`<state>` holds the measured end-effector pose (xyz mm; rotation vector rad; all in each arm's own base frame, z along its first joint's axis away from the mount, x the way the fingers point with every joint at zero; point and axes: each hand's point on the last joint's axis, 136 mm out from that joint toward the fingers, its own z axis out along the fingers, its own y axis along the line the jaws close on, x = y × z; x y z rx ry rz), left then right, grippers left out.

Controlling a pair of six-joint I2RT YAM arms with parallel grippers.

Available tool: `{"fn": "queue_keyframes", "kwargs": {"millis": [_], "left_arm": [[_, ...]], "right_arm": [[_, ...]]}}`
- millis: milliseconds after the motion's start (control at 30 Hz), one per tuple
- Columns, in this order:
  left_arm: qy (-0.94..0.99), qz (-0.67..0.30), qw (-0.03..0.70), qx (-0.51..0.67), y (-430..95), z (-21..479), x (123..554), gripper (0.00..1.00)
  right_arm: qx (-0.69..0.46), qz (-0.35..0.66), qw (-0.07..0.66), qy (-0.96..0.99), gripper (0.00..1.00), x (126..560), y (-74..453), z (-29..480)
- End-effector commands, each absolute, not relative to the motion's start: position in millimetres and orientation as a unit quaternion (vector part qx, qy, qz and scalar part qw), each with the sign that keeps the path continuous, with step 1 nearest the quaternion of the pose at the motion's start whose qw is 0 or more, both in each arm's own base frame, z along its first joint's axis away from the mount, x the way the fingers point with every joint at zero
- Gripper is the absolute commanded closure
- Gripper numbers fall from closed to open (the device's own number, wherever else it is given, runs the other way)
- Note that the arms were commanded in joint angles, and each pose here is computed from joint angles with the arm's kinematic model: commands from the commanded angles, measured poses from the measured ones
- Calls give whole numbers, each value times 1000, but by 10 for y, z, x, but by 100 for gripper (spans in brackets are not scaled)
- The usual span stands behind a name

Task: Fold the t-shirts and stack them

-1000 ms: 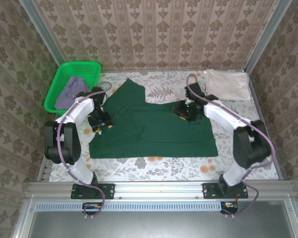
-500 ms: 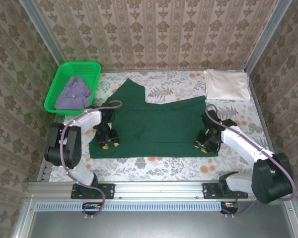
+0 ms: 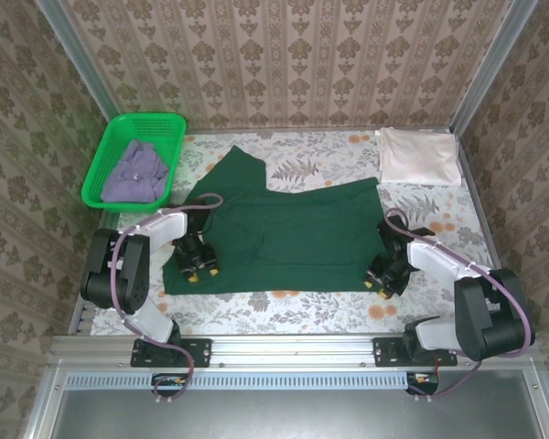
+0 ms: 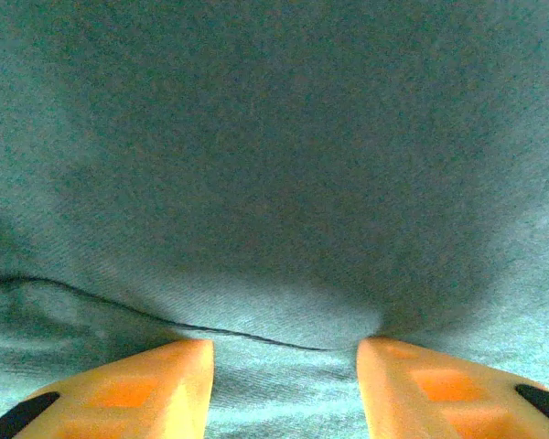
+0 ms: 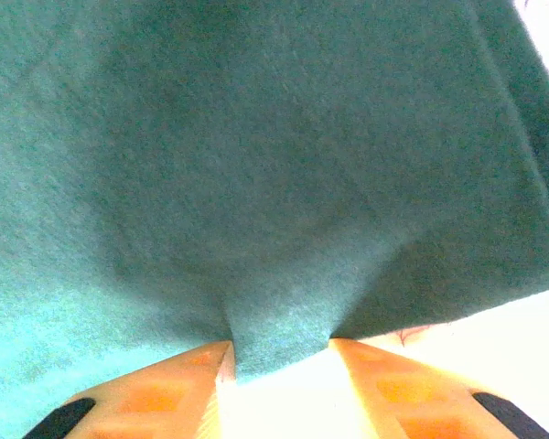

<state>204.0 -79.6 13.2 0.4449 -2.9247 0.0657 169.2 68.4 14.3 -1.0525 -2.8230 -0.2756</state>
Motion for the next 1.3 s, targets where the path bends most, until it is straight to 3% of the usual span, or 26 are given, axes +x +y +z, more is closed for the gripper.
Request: {"fn": "queue_keyframes", "kwargs": {"millis": [0, 267, 533, 800, 1000, 1267], "left_arm": [[-975, -56, 133, 169, -516, 22, 1698, 53], [-969, -75, 149, 180, -450, 116, 1576, 52], [-977, -44, 109, 178, -588, 420, 1957, 43], [-985, 20, -50, 164, -887, 1352, 3166, 27], [-976, 68, -119, 167, -1100, 1679, 4049, 18], [-967, 119, -157, 159, -1302, 1530, 5195, 16]], "right_arm": [[-363, -106, 108, -919, 67, 1433, 771, 132], [-380, -109, 120, -911, 69, 1303, 813, 196], [-365, -153, 6, -918, 67, 1807, 826, 616], [-313, -167, -186, -916, 50, 3149, 690, 1246], [-351, -156, -234, -893, 43, 4062, 595, 1217], [-377, -144, -247, -881, 37, 4474, 470, 1069]]}}
